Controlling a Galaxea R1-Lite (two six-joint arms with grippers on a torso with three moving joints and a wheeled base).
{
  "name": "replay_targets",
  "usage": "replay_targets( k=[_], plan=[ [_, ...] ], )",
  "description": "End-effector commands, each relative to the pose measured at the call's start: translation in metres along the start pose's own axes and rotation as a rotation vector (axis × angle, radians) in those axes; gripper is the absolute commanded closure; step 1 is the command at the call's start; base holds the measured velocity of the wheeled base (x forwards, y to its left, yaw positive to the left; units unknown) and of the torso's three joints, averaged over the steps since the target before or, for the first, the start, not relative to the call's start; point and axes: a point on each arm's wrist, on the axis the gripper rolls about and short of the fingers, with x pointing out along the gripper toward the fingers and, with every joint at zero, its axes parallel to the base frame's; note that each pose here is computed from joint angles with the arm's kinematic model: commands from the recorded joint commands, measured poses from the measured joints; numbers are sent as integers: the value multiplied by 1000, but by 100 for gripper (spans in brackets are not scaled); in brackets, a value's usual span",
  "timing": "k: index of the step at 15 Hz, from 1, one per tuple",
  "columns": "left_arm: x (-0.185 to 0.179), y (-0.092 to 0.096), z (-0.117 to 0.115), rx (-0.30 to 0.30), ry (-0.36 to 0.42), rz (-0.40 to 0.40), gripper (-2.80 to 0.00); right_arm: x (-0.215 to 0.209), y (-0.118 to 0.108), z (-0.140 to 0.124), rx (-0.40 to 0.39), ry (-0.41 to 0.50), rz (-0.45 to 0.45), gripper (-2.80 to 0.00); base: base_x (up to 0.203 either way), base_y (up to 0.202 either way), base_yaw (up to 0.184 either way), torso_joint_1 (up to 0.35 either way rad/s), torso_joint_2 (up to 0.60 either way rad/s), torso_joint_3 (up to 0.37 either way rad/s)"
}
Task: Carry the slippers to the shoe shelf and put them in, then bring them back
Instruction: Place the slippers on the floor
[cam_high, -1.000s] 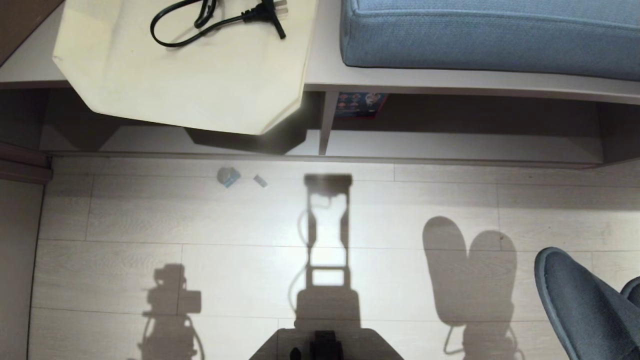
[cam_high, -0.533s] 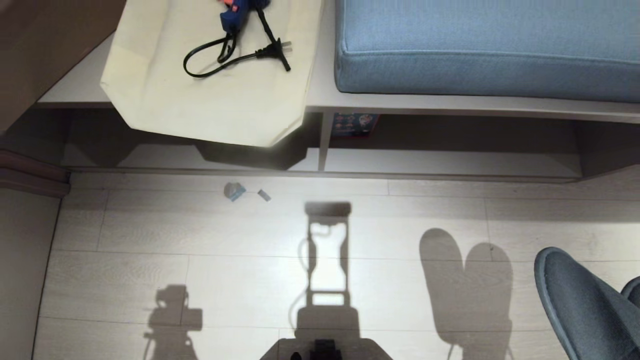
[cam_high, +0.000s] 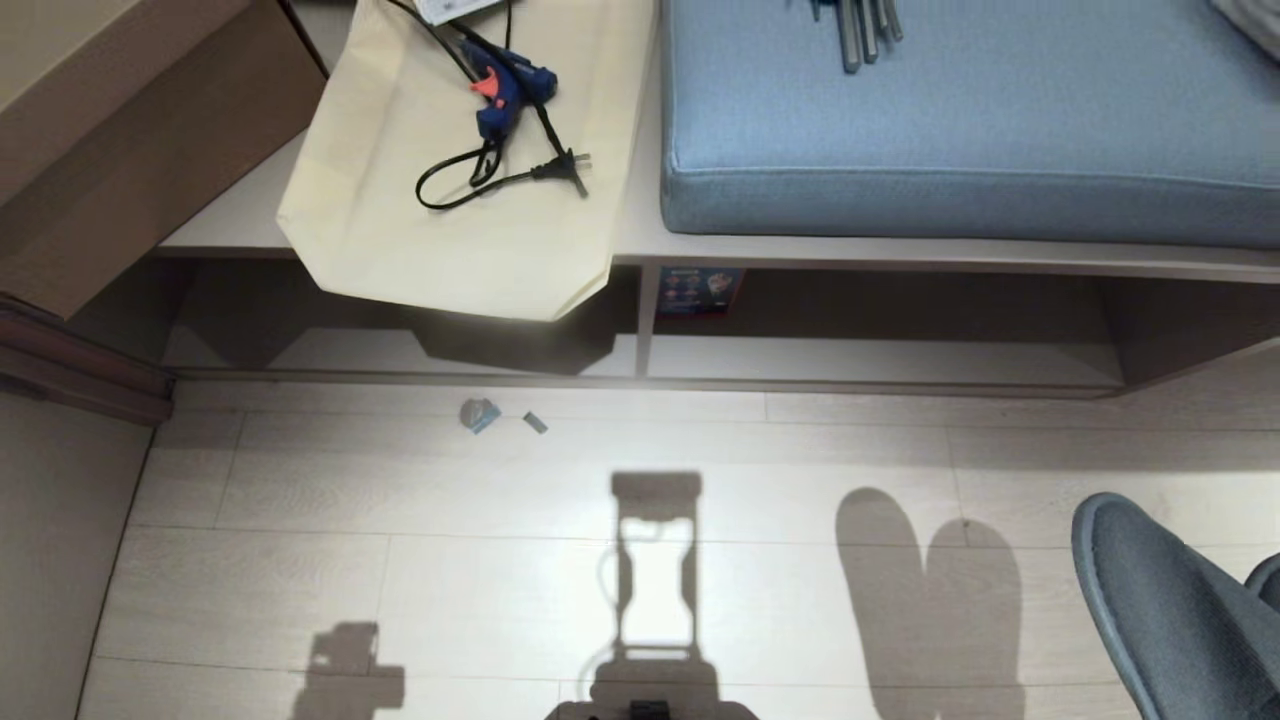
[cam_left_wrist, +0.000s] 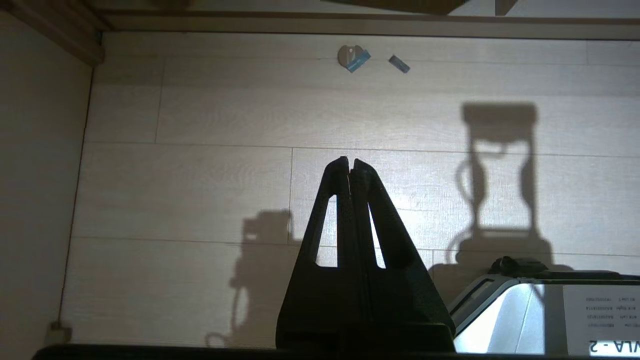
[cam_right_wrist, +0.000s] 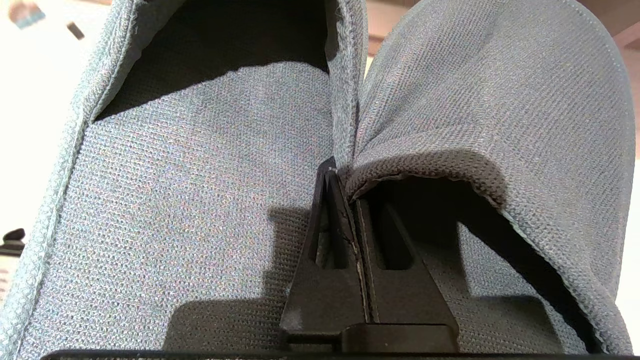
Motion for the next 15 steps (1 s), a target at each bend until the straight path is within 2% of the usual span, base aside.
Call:
replay_targets(
  k=[1, 15],
  plan=[
    [0, 0, 0, 0, 0, 0, 0, 0, 0, 0, 3, 0, 1, 0, 0, 0, 0, 5, 2, 203],
    [0, 0, 0, -2, -1, 0, 0, 0, 0, 0, 6, 2, 1, 0, 0, 0, 0, 1, 2, 201]
  ],
)
